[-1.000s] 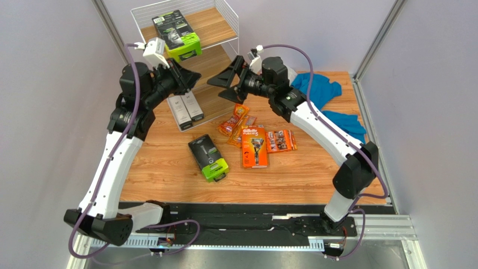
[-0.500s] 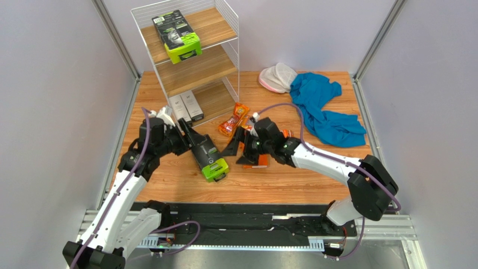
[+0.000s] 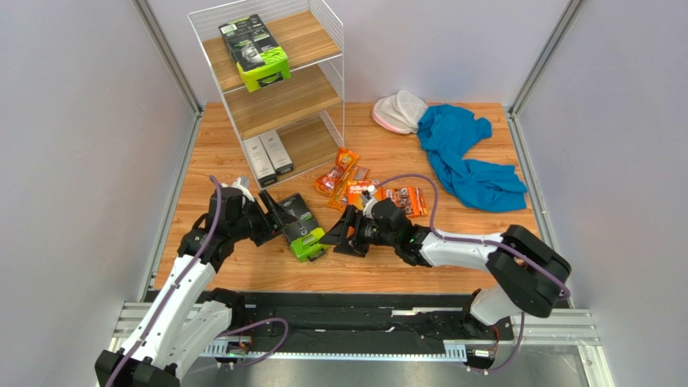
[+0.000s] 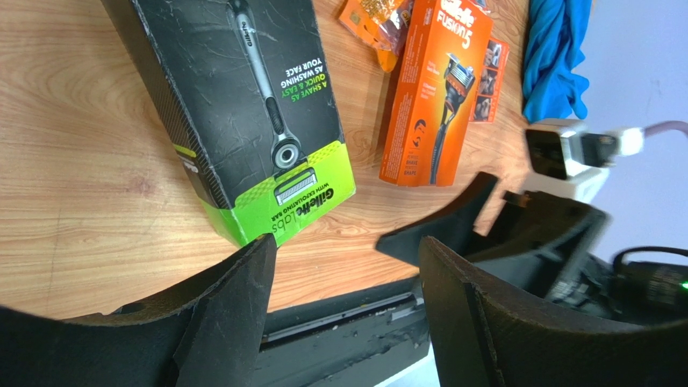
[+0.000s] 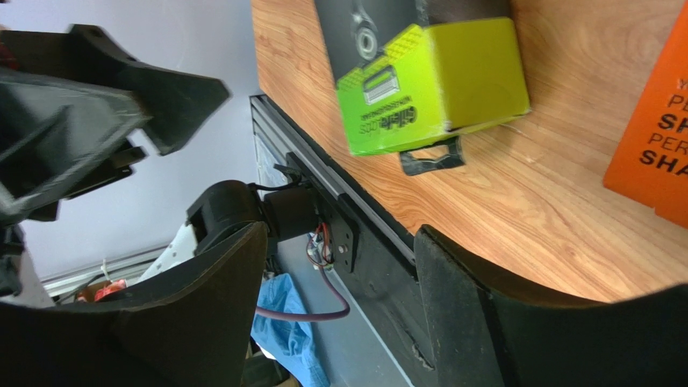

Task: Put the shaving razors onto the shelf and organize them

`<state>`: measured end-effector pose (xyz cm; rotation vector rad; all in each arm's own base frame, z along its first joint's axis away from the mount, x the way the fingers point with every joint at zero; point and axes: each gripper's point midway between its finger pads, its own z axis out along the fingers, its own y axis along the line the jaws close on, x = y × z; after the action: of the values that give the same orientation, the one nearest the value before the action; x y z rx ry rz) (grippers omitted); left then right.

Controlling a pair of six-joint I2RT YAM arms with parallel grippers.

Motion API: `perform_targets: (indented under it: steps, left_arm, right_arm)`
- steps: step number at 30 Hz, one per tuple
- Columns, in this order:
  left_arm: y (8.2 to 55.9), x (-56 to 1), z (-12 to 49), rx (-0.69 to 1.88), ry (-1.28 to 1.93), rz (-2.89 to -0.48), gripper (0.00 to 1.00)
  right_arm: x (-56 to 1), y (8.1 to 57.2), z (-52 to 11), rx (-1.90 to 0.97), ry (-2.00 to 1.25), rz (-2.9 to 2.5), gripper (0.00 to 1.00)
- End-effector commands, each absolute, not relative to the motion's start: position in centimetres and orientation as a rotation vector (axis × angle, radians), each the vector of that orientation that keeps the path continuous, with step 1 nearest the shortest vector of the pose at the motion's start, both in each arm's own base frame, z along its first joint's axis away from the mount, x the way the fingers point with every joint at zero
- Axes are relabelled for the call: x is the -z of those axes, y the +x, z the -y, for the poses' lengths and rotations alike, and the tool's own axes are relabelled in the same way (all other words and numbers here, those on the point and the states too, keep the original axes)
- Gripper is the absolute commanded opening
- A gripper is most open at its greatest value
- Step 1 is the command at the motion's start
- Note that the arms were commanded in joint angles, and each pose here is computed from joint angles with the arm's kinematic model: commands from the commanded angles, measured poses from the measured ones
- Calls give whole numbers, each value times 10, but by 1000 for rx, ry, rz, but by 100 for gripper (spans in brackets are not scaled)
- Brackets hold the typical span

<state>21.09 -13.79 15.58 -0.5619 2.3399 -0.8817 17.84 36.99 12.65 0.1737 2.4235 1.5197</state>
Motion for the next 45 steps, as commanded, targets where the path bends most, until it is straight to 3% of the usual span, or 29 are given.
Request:
perform_targets:
  steps: [1,8,13,26,32,35,39,41,45]
  left_arm:
    - [213,-162,140,914,-563,-2310,74]
    - [205,-148,141,925,-577,-2337,74]
    - [203,-146,141,934,-578,-2333,74]
    - [200,-140,140,927,-588,-2348,73]
    - [199,-140,140,929,-584,-2342,73]
    - [198,-138,140,927,-586,-2347,73]
    - [196,-130,140,930,-604,-2362,73]
    - [196,-129,141,944,-612,-2358,73]
    - [191,-113,146,982,-657,-2382,73]
  right_arm:
    - [-124,181,-386,-1634,185,-2349,69]
    - [-105,184,-391,-1587,185,-2392,64]
    - [-91,187,-395,-1576,195,-2421,54]
    - [-60,186,-403,-1552,216,-2499,51]
    - [-57,191,-413,-1634,266,-2458,44]
    - [-62,193,-417,-1682,262,-2416,32]
    - [-61,193,-415,-1682,280,-2421,7]
    - [-60,193,-413,-1674,294,-2420,1]
    - [-65,193,-411,-1679,300,-2400,0]
